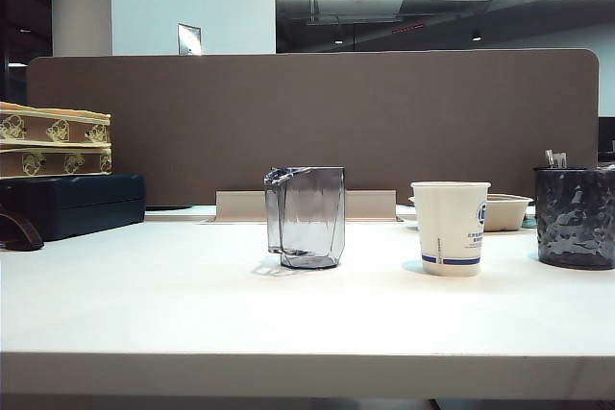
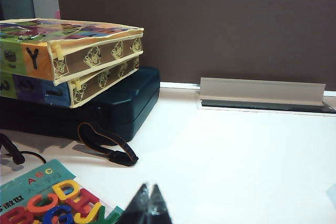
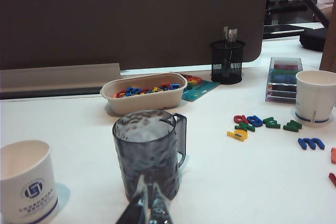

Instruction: Pick up the letter "c" and put it in the paper cup.

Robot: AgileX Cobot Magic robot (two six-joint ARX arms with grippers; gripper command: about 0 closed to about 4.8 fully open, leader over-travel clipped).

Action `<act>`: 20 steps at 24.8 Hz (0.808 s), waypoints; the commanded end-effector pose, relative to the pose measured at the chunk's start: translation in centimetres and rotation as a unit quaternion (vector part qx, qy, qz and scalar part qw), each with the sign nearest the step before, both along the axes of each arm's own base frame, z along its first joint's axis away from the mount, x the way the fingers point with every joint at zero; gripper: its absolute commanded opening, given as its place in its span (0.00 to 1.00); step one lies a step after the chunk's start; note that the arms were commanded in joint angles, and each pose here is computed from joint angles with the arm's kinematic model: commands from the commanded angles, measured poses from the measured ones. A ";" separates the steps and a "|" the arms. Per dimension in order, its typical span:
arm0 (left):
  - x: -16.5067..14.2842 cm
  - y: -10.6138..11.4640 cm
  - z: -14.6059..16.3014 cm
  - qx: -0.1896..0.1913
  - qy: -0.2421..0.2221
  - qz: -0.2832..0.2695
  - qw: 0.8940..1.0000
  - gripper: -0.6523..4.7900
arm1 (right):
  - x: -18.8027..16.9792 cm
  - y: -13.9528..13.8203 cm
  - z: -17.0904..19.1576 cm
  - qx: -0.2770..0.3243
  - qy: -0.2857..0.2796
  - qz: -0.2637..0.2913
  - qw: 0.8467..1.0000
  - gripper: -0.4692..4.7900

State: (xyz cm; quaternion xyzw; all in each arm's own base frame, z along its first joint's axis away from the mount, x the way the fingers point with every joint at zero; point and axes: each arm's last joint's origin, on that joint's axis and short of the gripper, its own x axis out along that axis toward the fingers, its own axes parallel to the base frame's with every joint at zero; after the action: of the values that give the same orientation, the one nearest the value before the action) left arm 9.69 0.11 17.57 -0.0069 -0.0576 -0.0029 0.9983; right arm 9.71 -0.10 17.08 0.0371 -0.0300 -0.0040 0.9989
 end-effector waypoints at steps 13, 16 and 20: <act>0.0 0.0 0.1 0.000 -0.004 0.001 1.000 0.11 | 0.0 0.0 0.2 0.002 -0.021 0.001 1.000 0.11; 0.0 0.0 0.1 0.000 -0.004 0.001 1.000 0.11 | 0.0 0.0 0.2 0.002 -0.021 0.001 1.000 0.11; 0.0 0.0 0.1 0.000 -0.004 0.001 1.000 0.11 | 0.0 0.0 0.2 0.002 -0.021 0.001 1.000 0.11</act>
State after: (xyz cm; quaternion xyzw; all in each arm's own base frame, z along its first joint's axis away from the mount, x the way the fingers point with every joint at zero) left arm 9.69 0.11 17.57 -0.0071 -0.0576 -0.0030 0.9983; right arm 9.68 -0.10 17.43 0.0370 -0.0481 -0.0034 0.9982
